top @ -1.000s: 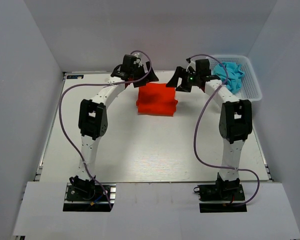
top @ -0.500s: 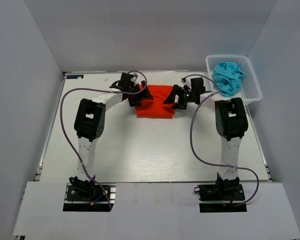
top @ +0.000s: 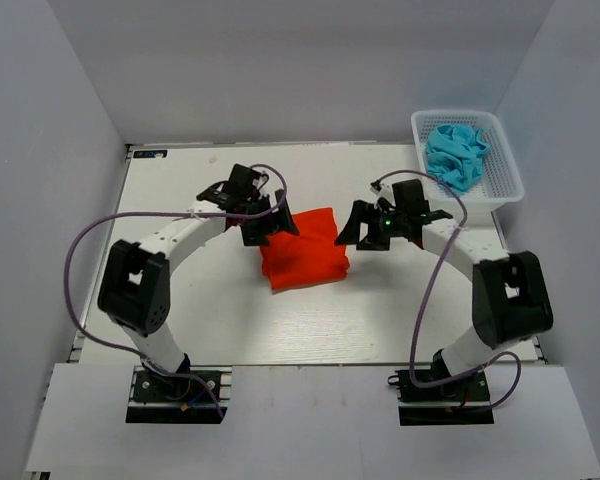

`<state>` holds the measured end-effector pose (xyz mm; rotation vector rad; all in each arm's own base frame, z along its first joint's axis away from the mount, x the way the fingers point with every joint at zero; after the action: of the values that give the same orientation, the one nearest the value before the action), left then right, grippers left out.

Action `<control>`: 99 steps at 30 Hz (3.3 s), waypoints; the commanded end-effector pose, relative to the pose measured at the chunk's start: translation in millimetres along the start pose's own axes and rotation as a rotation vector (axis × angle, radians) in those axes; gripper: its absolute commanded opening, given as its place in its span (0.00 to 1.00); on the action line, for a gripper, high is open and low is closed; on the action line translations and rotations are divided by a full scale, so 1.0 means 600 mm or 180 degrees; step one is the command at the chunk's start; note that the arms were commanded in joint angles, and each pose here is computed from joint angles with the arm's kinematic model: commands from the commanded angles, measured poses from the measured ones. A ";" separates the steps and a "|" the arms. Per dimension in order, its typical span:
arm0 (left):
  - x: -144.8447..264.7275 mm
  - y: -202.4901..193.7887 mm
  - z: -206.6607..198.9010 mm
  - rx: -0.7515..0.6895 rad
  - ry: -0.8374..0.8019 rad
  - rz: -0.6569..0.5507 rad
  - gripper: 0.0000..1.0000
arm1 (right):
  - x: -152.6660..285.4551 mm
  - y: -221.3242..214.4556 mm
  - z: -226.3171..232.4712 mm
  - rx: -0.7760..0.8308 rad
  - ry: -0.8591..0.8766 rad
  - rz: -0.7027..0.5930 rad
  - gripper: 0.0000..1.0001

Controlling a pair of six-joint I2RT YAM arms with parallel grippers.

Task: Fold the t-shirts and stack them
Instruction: Fold the long partially folded tshirt into a neat square, then put the neatly folded tshirt into the corner of the board with the left arm

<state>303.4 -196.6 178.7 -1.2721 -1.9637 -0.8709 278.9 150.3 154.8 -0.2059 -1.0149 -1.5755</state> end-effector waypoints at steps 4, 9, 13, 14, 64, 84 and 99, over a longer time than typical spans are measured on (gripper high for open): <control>0.082 0.024 -0.005 0.0013 0.0661 -0.0689 1.00 | 0.077 0.049 0.049 0.0189 -0.0334 -0.0543 0.91; 0.041 0.009 0.035 0.0168 0.1039 -0.0471 0.94 | 0.085 0.056 0.054 0.0125 -0.0410 -0.0624 0.91; -0.005 0.004 0.046 0.0233 0.0896 -0.0447 0.87 | 0.087 0.056 0.053 0.0103 -0.0418 -0.0601 0.91; -0.010 0.003 0.049 0.0228 0.0875 -0.0467 0.84 | 0.086 0.056 0.053 0.0089 -0.0414 -0.0592 0.91; 0.146 0.518 0.280 -0.0833 0.3107 -0.2222 0.00 | 0.079 0.119 0.019 -0.0171 -0.0493 -0.0591 0.91; 0.183 0.579 0.326 -0.0464 0.3132 -0.2930 1.00 | 0.069 0.129 0.014 -0.0227 -0.0401 -0.0623 0.91; 0.247 0.330 0.051 0.0055 0.1339 -0.2837 1.00 | 0.145 0.088 0.050 0.0133 -0.0768 -0.1141 0.91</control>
<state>473.8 28.5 279.7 -0.0179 -1.9278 -1.4487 297.7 120.3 240.5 -0.2142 -1.2209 -1.8555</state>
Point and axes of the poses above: each gripper's point midway between its finger pads, its own x axis back along the fingers, its own z axis along the line the jaws close on, y = z × x, the point moved 10 cm from there along x, back along the fingers, and after that the axes turned 9 degrees about x, right-handed, at the moved point
